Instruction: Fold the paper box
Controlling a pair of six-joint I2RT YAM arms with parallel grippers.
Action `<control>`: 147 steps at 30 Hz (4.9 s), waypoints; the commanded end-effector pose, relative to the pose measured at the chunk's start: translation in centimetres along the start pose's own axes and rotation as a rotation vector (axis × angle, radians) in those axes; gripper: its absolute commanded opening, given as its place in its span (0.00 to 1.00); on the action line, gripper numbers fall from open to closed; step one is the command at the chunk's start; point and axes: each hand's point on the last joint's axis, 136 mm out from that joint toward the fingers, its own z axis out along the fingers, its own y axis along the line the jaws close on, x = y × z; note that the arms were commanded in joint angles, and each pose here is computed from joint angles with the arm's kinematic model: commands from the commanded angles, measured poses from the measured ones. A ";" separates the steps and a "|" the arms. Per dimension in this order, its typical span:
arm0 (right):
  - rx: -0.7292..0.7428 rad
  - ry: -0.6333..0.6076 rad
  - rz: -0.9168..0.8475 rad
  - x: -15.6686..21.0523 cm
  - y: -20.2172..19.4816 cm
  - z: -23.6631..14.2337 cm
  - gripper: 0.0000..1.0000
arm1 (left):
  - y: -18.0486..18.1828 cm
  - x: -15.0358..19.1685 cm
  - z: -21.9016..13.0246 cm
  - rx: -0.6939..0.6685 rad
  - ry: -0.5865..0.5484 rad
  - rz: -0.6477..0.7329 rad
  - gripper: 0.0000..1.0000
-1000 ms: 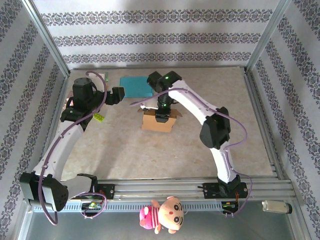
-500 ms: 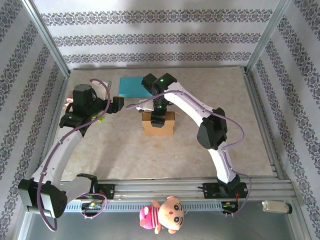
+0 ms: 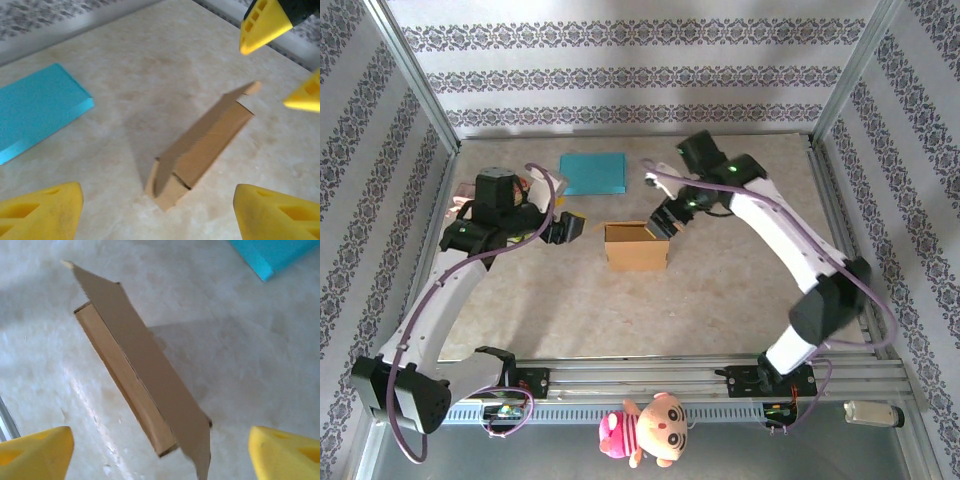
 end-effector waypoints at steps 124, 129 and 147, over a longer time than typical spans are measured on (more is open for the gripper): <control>0.233 -0.132 0.718 4.1 -2.9 5.6 0.01 | -0.9 2.3 8.6 -0.226 0.052 -0.471 0.00; 0.275 -0.133 0.679 4.1 -3.2 4.8 0.01 | -0.8 2.2 8.4 -0.235 0.046 -0.465 0.00; 0.260 -0.127 0.710 5.3 -2.7 5.7 0.01 | -0.8 2.2 8.5 -0.233 0.050 -0.467 0.00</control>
